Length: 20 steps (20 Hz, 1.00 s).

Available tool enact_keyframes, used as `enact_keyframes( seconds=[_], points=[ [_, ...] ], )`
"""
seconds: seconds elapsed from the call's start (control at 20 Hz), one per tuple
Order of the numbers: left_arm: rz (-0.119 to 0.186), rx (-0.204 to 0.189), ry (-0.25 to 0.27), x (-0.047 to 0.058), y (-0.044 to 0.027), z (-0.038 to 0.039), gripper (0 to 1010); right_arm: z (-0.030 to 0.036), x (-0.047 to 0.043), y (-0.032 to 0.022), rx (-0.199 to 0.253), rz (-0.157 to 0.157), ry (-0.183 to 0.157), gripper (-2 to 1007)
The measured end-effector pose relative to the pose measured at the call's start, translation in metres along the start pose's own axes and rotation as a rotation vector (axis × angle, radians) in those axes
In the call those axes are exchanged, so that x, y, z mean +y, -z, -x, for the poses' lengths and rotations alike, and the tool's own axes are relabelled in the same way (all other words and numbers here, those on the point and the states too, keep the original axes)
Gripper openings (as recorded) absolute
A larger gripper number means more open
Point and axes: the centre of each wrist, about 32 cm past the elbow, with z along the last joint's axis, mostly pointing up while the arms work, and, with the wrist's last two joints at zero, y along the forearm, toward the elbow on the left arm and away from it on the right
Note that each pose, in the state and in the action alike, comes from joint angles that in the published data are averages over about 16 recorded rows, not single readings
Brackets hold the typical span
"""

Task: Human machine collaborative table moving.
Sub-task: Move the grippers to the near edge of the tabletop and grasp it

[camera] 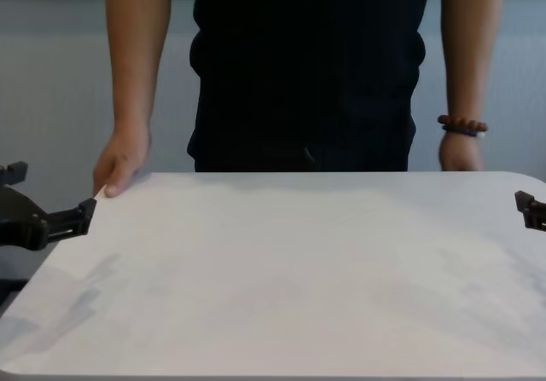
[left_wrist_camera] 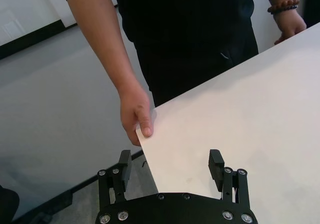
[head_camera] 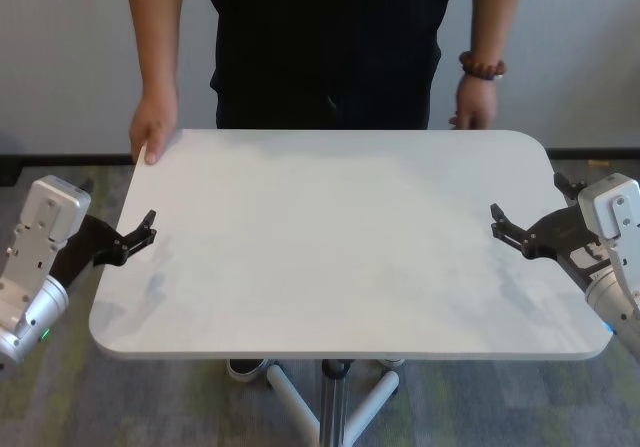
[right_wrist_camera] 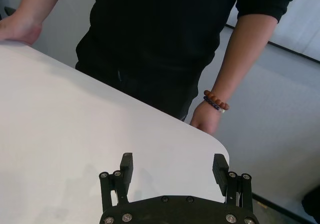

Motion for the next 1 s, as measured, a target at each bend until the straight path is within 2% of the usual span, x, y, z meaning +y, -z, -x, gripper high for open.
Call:
enact_keyframes(
  seconds=[0.25,0.5,0.7,1.0],
  points=[
    [0.009,-0.043,-0.004,0.004,0.0001,-0.0006,1001,0.0019,-0.0038,-0.0044,-0.033,0.003,-0.006,1001],
    [0.018,-0.096,-0.007,0.018,0.0022,-0.0023,1001,0.0081,-0.0158,-0.0108,-0.075,0.005,-0.018,1001],
    [0.027,-0.136,-0.007,0.042,0.0044,-0.0052,1001,0.0177,-0.0340,-0.0177,-0.113,0.001,-0.032,1001],
    [0.032,-0.180,0.012,0.089,0.0071,-0.0056,1001,0.0392,-0.0712,-0.0241,-0.146,-0.004,-0.063,1001]
  ],
)
